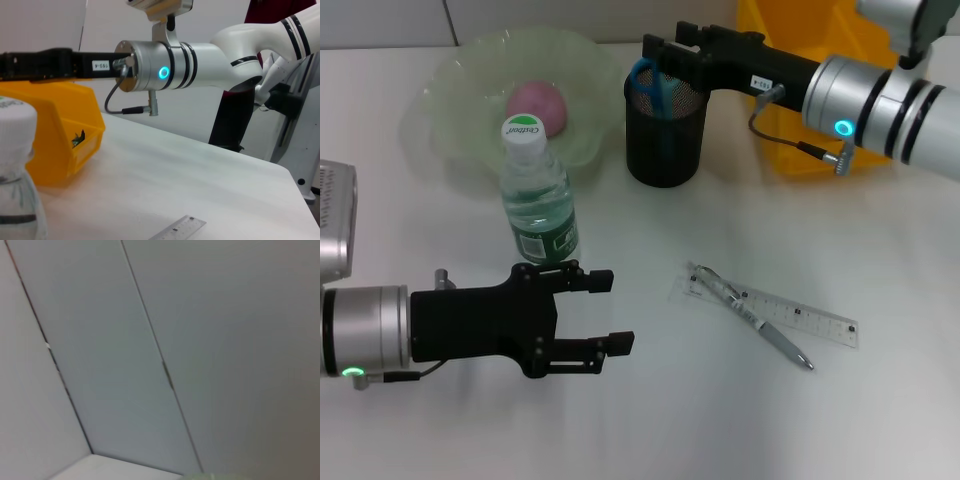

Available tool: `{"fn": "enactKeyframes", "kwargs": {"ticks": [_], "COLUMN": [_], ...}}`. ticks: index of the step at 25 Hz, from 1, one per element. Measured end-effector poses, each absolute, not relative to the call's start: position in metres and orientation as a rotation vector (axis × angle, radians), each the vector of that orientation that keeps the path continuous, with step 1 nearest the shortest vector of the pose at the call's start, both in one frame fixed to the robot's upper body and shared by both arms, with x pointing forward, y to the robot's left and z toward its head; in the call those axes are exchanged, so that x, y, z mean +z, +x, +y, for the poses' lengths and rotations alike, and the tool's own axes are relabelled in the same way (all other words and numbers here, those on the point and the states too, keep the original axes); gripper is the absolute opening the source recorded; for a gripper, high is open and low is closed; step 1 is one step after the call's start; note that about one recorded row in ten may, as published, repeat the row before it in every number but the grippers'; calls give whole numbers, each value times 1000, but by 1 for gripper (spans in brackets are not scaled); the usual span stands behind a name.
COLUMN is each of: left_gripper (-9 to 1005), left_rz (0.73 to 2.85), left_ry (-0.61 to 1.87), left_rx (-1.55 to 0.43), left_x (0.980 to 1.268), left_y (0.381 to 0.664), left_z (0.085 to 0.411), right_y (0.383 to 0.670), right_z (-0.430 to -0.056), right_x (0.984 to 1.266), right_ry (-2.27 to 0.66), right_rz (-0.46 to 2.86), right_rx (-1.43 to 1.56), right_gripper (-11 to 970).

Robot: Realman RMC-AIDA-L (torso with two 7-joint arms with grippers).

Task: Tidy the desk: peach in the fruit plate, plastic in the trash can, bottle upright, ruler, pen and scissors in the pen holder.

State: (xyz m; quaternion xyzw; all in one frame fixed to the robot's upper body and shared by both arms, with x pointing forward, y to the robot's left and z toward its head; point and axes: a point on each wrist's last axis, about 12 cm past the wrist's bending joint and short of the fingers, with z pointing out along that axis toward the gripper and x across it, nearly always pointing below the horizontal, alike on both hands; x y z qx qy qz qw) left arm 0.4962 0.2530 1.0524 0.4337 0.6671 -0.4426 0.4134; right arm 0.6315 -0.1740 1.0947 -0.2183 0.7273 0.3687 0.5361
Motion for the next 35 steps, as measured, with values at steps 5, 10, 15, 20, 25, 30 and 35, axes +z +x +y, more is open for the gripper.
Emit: {"fn": "enactKeyframes", "kwargs": {"ticks": [5,10,15,20,25,30,35], "left_gripper": [786,786,786,786,786,786,786], "left_rz": [1674,1675,1670,1666,1667,1661,1662], "left_ry": [1091,1090,1095,1105,1103,1099,1101], "left_rx": [-1119,-1122,-1127,-1132,-1142,-1151,-1152], "left_x": [1052,1052,1053,1054,1054,1056,1056], "left_y": [495,494,495,496,495,495,495], "left_z": [253,254,252,251,250,251,252], "right_y": [615,593,581,583,583,582,584], "right_z": [-188,-200,-201,-190,-175,-164,-157], "right_x": [1108,1138,1166,1172,1160,1148,1138], "right_ry": [-673,-1028,-1274,-1449,-1542,-1600,-1611], "right_rz": [1758,1963,2165,2270,2239,2233,2247], "right_rx": [1001,909,784,629,565,528,511], "right_gripper": [592,591,591,590,590,589,589]}}
